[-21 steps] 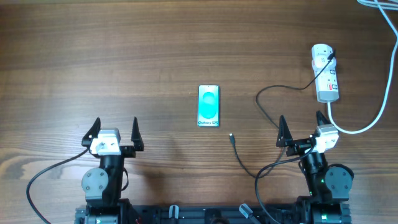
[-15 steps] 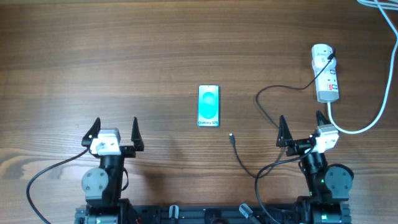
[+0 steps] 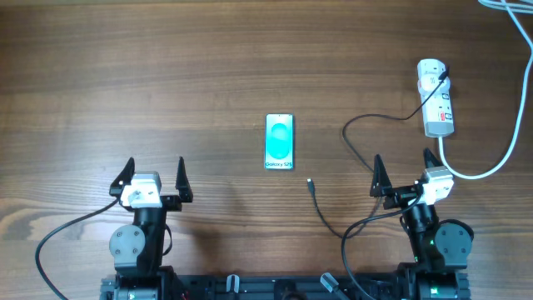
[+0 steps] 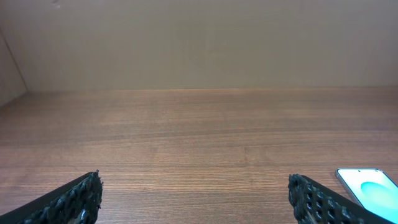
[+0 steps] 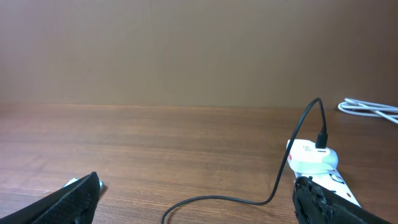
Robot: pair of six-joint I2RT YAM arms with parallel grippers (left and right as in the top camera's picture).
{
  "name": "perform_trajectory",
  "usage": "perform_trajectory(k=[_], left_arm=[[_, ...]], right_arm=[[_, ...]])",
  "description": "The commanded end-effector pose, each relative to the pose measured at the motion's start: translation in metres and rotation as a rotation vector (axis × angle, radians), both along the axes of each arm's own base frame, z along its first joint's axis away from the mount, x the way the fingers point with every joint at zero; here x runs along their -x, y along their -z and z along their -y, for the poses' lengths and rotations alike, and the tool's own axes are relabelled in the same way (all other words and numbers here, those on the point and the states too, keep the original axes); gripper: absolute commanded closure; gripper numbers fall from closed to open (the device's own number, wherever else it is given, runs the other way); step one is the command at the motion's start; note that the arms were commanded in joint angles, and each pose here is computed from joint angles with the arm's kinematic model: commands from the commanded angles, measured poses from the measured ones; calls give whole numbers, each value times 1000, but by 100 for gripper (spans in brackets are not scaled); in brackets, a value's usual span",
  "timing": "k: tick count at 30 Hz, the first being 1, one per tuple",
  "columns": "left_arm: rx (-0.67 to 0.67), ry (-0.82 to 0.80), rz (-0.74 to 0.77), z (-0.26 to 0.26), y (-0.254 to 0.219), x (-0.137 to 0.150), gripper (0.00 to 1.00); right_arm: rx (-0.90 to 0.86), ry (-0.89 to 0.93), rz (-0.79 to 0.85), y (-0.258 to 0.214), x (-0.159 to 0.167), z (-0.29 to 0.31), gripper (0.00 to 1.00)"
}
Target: Plug charger to phone and switch on socket
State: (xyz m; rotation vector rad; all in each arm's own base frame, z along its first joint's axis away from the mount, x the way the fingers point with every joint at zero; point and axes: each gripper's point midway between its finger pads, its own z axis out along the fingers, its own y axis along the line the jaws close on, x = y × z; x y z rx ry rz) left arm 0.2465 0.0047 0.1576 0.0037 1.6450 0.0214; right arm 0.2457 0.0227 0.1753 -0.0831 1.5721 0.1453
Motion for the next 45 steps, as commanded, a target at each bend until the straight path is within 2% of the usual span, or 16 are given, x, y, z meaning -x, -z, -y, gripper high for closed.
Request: perform_trajectory(k=[1,45], left_arm=[[-14,-5,-4,-2,2,0,0],[-16,-14,29,-3,-6,0,0]], right_arm=[[11,18,5,0,0,3,0],[11,18,5,0,0,3,0]])
